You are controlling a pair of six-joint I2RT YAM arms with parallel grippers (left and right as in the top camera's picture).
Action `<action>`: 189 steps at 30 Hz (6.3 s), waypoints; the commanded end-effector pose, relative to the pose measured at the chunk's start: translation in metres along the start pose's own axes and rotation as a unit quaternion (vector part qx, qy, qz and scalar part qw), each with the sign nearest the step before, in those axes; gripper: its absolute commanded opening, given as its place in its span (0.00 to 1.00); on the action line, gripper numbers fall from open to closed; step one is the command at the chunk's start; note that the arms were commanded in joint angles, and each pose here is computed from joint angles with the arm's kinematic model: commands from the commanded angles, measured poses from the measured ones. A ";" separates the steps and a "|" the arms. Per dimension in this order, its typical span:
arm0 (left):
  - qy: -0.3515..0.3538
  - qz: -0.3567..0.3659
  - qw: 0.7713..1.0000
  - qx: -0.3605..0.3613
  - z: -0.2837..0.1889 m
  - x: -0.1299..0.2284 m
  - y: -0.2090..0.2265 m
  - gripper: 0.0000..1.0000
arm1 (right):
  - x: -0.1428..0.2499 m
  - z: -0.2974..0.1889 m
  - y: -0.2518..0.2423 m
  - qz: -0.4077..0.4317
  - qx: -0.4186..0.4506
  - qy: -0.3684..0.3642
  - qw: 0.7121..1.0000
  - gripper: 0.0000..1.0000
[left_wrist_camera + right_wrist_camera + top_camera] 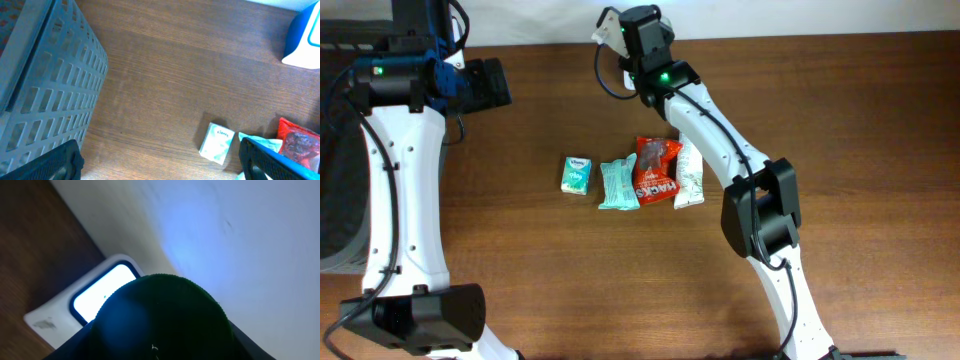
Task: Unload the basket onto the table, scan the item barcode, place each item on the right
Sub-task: 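Hold the jar in front of the scanner, then carry it right, then set the jar down at the right edge of the table, then reach the right gripper to the white tube and grasp it, then lift the white tube with the right gripper toward the scanner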
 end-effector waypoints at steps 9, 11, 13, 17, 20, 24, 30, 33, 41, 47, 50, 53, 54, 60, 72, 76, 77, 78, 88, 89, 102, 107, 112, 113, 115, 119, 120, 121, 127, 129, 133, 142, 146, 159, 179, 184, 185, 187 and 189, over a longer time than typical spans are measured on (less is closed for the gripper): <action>-0.008 -0.006 1.000 -0.002 -0.005 -0.003 0.000 0.99 | 0.032 0.010 -0.037 0.062 0.099 0.064 0.991 0.39; -0.008 -0.006 1.000 -0.002 -0.005 -0.003 0.000 0.99 | 0.057 0.011 -0.064 0.105 0.115 0.090 0.984 0.38; -0.008 -0.006 1.000 -0.002 -0.005 -0.003 0.000 0.99 | 0.096 0.007 -0.095 0.165 0.124 0.132 0.970 0.36; -0.008 -0.006 1.000 -0.002 -0.005 -0.003 0.000 0.99 | 0.193 -0.004 -0.155 0.296 0.161 0.217 0.916 0.39; -0.008 -0.006 1.000 -0.002 -0.005 -0.003 0.000 0.99 | 0.275 -0.017 -0.182 0.339 0.157 0.290 0.881 0.39; -0.008 -0.006 1.000 -0.002 -0.005 -0.003 0.000 0.99 | 0.379 -0.051 -0.220 0.382 0.169 0.368 0.831 0.43; -0.008 -0.006 1.000 -0.002 -0.005 -0.003 0.000 0.99 | 0.486 -0.105 -0.255 0.463 0.191 0.410 0.763 0.48; -0.008 -0.006 1.000 -0.002 -0.005 -0.003 0.000 0.99 | 0.529 -0.133 -0.265 0.486 0.205 0.427 0.734 0.49; -0.008 -0.006 1.000 -0.002 -0.005 -0.003 0.000 0.99 | 0.556 -0.156 -0.263 0.540 0.181 0.422 0.705 0.99; -0.008 -0.006 1.000 -0.002 -0.005 -0.003 0.000 0.99 | 0.477 -0.196 -0.315 0.570 0.196 0.315 0.733 0.99; -0.008 -0.006 1.000 -0.002 -0.005 -0.003 0.000 0.99 | 0.357 -0.215 -0.322 0.609 0.005 0.105 0.786 0.99; -0.008 -0.006 1.000 -0.002 -0.005 -0.003 0.000 0.99 | 0.276 -0.213 -0.282 0.618 -0.188 0.017 0.763 0.99; -0.008 -0.006 1.000 -0.002 -0.005 -0.003 0.000 0.99 | 0.263 -0.204 -0.257 0.620 -0.227 0.044 0.749 0.99; -0.008 -0.006 1.000 -0.002 -0.005 -0.003 0.000 0.99 | 0.233 -0.149 -0.114 0.557 -0.331 0.218 0.730 0.99; -0.008 -0.006 1.000 -0.002 -0.005 -0.003 0.000 0.99 | 0.229 -0.114 0.064 0.580 -0.419 0.317 0.623 0.88; -0.008 -0.006 1.000 -0.002 -0.005 -0.003 0.000 0.99 | 0.235 -0.113 0.104 0.596 -0.430 0.319 0.598 0.86; -0.008 -0.006 1.000 -0.002 -0.005 -0.003 0.000 0.99 | 0.232 -0.113 0.109 0.594 -0.436 0.314 0.598 0.86; -0.008 -0.006 1.000 -0.002 -0.005 -0.003 0.000 0.99 | 0.231 -0.113 0.113 0.594 -0.435 0.315 0.598 0.86; -0.008 -0.006 1.000 -0.002 -0.005 -0.003 0.000 0.99 | 0.237 -0.099 0.118 0.590 -0.340 0.350 0.643 0.24; -0.008 -0.006 1.000 -0.002 -0.005 -0.003 0.000 0.99 | 0.235 -0.098 0.116 0.591 -0.339 0.347 0.644 0.09; -0.008 -0.006 1.000 -0.002 -0.005 -0.003 0.000 0.99 | 0.260 -0.134 -0.001 0.374 0.080 0.506 0.773 0.04; -0.008 -0.006 1.000 -0.002 -0.005 -0.003 0.000 0.99 | 0.265 -0.129 0.038 0.340 0.086 0.502 0.791 0.04; -0.008 -0.006 1.000 -0.002 -0.005 -0.003 0.000 0.99 | 0.231 -0.128 0.085 0.339 0.020 0.470 0.814 0.42; -0.008 -0.006 1.000 -0.002 -0.005 -0.003 0.000 0.99 | 0.215 -0.129 0.087 0.343 0.004 0.460 0.819 0.50; -0.008 -0.006 1.000 -0.002 -0.005 -0.003 0.000 0.99 | 0.182 -0.131 0.075 0.353 -0.010 0.433 0.829 0.63; -0.008 -0.006 1.000 -0.002 -0.005 -0.003 0.000 0.99 | 0.147 -0.142 0.004 0.390 0.007 0.402 0.828 0.86; -0.008 -0.006 1.000 -0.002 -0.005 -0.003 0.000 0.99 | 0.150 -0.142 -0.006 0.390 0.000 0.404 0.828 0.88; -0.008 -0.006 1.000 -0.002 -0.005 -0.003 0.000 0.99 | 0.161 -0.142 -0.018 0.388 -0.028 0.412 0.824 0.88; -0.008 -0.006 1.000 -0.002 -0.005 -0.003 0.000 0.99 | 0.234 -0.145 -0.029 0.441 -0.221 0.444 0.748 0.88; -0.008 -0.006 1.000 -0.002 -0.005 -0.003 0.000 0.99 | 0.251 -0.142 -0.021 0.477 -0.255 0.439 0.717 0.88; -0.008 -0.006 1.000 -0.002 -0.005 -0.003 0.000 0.99 | 0.265 -0.128 0.011 0.484 -0.275 0.430 0.711 0.88; -0.008 -0.006 1.000 -0.002 -0.005 -0.003 0.000 0.99 | 0.283 -0.111 0.071 0.490 -0.235 0.445 0.712 0.72; -0.008 -0.006 1.000 -0.002 -0.005 -0.003 0.000 0.99 | 0.259 -0.106 0.084 0.464 -0.225 0.427 0.743 0.71; -0.008 -0.006 1.000 -0.002 -0.005 -0.003 0.000 0.99 | 0.203 -0.097 0.026 0.480 -0.182 0.370 0.774 0.47; -0.008 -0.006 1.000 -0.002 -0.005 -0.003 0.000 0.99 | 0.248 -0.110 0.082 0.409 -0.147 0.451 0.780 0.73; -0.008 -0.007 1.000 -0.003 -0.004 -0.003 0.001 0.99 | 0.243 -0.107 0.083 0.403 -0.139 0.441 0.790 0.72; -0.008 -0.007 1.000 -0.003 -0.004 -0.003 0.002 0.99 | 0.245 -0.106 0.083 0.401 -0.133 0.442 0.791 0.66; -0.008 -0.007 1.000 -0.003 -0.004 -0.003 0.001 0.99 | 0.248 -0.106 0.085 0.398 -0.129 0.444 0.792 0.54; -0.008 -0.007 1.000 -0.003 -0.004 -0.003 0.001 0.99 | 0.250 -0.107 0.086 0.397 -0.130 0.446 0.791 0.39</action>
Point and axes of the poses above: each gripper's point midway between its finger pads, its own z axis out along the fingers, its own y axis along the line the jaws close on, x = y × z, the point moved 5 cm from there along -z, back along the fingers, and after that the axes turned 4 degrees about z, right-handed, at the moved point
